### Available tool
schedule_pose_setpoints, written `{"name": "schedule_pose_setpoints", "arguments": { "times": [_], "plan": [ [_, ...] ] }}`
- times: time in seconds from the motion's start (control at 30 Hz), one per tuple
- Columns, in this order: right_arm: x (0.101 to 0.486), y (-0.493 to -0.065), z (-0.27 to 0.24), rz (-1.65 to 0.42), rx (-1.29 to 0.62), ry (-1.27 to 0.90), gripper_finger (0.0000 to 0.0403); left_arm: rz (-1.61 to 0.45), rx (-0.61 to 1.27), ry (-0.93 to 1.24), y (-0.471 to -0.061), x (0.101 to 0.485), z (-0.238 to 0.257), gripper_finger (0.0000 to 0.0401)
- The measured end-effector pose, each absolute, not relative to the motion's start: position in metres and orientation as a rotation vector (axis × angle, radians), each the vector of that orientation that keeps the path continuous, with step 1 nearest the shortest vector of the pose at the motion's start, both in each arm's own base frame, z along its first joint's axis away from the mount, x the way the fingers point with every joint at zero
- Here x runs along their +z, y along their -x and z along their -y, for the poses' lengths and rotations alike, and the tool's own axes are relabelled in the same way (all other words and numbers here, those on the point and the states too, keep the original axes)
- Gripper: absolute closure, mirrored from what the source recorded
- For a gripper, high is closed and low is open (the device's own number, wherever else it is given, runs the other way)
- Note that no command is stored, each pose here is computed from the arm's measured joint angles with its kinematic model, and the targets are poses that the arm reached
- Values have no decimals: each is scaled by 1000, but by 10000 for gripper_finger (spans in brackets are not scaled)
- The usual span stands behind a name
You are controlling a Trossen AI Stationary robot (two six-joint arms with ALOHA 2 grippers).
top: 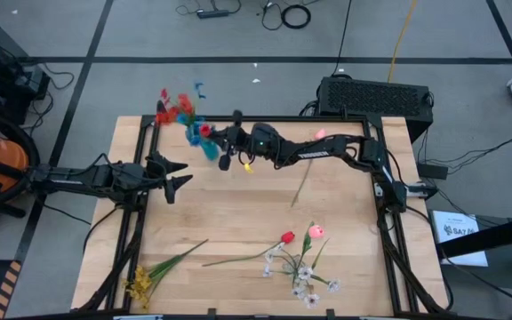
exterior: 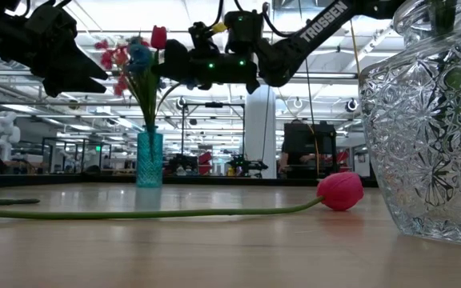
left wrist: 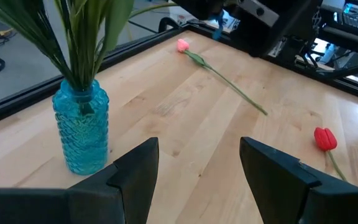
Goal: Sort flowers into vase by color
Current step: Put the top red flower into the blue vase, then put the yellow flower into the transparent vase
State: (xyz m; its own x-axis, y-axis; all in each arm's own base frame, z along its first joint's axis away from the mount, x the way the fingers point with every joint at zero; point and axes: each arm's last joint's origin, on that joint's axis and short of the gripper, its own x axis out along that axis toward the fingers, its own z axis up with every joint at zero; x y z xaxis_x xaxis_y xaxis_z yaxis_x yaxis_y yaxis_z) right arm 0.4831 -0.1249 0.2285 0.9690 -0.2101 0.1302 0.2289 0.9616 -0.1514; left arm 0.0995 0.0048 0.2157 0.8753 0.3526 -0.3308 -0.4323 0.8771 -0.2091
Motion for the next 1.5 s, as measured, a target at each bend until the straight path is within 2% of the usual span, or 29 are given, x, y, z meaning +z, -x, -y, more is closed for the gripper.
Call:
{"name": "schedule_pose_setpoints", "arguments": {
  "times": [0.13, 0.47, 0.73, 1.07, 1.27, 1.33, 1.5],
  "plan": [
    [229, -483, 127, 119, -272, 137, 391, -290, 415, 282, -99, 216, -5, 170],
    [239, -489, 129, 63, -262, 114, 302, -290, 416, 282, -99, 216, -5, 170],
    [260, -484, 129, 80, -266, 109, 264, -289, 416, 283, -99, 216, -5, 170],
    [304, -458, 123, -69, -263, 129, 245, -284, 416, 285, -100, 216, -5, 170],
    [344, -421, 114, -214, -259, 170, 247, -284, 416, 286, -100, 216, -5, 170],
    [358, -404, 112, -259, -317, 123, 250, -284, 416, 287, -100, 216, -5, 170],
    [376, -355, 113, -439, -597, -86, 261, -266, 413, 292, -100, 218, -5, 170]
  ]
}}
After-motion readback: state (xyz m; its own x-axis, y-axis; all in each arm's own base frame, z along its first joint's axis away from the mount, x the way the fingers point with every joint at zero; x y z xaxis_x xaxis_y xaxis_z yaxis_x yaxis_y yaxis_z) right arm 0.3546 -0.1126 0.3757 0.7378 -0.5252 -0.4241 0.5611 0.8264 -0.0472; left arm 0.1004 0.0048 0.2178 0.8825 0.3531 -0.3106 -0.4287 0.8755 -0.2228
